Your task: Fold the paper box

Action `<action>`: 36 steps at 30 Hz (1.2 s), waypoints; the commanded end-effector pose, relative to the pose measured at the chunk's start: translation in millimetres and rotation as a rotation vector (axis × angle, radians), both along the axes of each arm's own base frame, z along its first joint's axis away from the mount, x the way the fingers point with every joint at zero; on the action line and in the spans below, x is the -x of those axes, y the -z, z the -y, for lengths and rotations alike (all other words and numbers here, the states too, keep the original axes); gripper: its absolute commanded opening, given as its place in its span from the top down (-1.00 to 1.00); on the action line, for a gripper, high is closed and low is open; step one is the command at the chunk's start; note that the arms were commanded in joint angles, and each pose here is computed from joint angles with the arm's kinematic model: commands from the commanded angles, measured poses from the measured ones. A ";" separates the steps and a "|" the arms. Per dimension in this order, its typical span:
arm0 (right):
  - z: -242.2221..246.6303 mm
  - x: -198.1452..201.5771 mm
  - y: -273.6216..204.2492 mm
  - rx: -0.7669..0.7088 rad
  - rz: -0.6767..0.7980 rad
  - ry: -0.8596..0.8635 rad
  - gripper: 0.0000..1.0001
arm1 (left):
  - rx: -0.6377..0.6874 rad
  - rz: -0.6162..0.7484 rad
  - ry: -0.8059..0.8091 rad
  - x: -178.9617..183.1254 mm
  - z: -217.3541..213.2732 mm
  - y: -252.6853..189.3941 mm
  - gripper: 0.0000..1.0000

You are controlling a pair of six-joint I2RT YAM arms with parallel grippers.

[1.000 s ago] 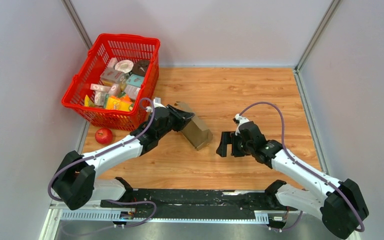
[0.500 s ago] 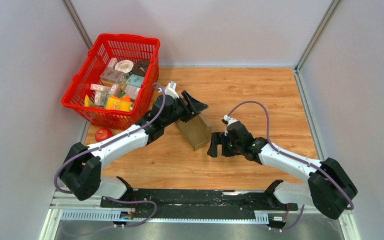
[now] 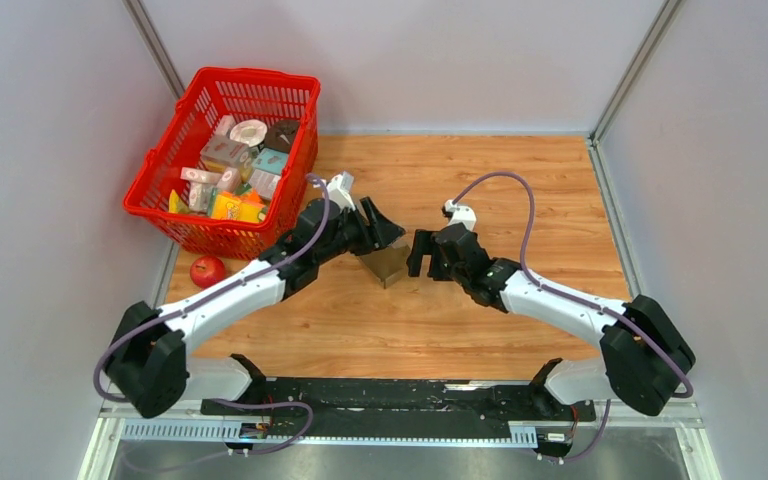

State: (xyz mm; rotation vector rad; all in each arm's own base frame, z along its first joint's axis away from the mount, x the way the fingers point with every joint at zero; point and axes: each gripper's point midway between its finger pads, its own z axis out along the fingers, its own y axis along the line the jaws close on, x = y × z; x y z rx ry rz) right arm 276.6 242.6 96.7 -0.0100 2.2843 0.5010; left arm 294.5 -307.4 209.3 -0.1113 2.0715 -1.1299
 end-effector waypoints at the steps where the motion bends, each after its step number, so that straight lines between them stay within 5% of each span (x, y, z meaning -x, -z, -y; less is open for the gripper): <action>1: 17.1 -29.0 -26.8 0.075 0.095 0.122 -0.93 | -0.166 0.130 -0.051 14.7 -47.0 0.6 -0.33; 13: 33.3 -40.1 -24.9 0.114 0.083 0.081 -0.96 | -0.527 0.060 -0.296 27.2 -139.2 64.4 -0.12; 23: 60.9 -40.5 -8.4 0.047 0.053 0.109 -0.96 | -0.622 -0.155 -0.156 20.8 -103.2 127.4 0.70; 30: 71.4 -72.4 1.6 0.023 0.002 0.212 -0.84 | -0.566 -0.209 -0.050 26.9 -58.6 145.0 0.76; 36: 43.4 -112.2 7.4 0.085 -0.020 0.087 -0.45 | -0.606 -0.258 -0.010 32.9 -49.9 155.5 0.86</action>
